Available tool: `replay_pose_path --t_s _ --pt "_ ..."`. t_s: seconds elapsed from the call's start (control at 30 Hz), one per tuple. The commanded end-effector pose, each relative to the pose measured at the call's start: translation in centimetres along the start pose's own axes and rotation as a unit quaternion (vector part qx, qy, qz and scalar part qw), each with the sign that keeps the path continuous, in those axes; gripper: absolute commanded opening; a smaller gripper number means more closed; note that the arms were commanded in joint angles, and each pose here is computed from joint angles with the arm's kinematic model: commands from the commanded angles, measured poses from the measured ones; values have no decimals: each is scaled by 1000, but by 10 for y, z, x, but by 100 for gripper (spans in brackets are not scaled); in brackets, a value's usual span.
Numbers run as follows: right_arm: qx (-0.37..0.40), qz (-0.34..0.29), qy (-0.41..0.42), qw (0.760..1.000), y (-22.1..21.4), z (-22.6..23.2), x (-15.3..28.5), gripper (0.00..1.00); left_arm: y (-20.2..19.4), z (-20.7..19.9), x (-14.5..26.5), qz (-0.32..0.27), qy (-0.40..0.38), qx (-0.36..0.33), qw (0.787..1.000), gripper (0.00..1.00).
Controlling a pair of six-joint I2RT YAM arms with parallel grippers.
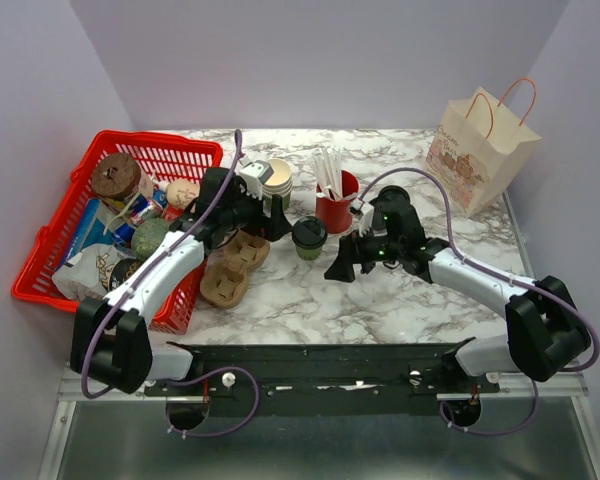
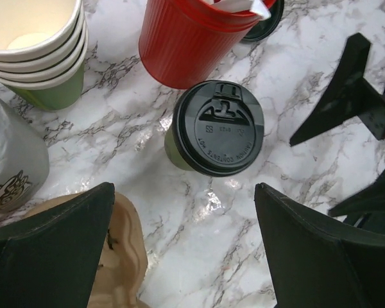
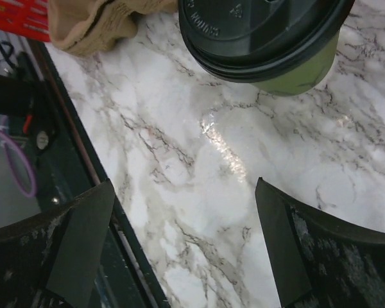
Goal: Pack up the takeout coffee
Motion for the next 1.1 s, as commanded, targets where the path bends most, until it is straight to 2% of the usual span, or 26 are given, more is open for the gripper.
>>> replay_pose_path --t_s 0.0,0.07,0.1,0.23,0.43,1.07 --pt "-101 -58 28 993 5 4 6 100 17 1 -28 -17 17 -13 1000 96" --pt "-137 -86 21 987 5 -3 7 100 18 3 -41 -8 16 1 1000 96" --pt "-181 -86 25 979 -2 -2 6 100 19 5 -44 -7 19 13 1000 96" --pt "-204 -135 32 969 1 -3 5 100 15 6 -59 5 -6 62 998 95" --pt "-255 -138 22 957 2 -10 -3 100 2 8 -75 24 -37 111 993 95" --pt "-338 -110 -31 934 24 -50 -44 100 -20 33 -98 47 0 199 979 91"
Point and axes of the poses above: each gripper's point midway between its finger pads, its own x axis back along the fingers, its own z axis along the line the jaws close on, y = z × x, the point moved 9 cm from there along x, back along the fingers, and after that the axes turned 11 degrees about x, right-handed, at the moved point
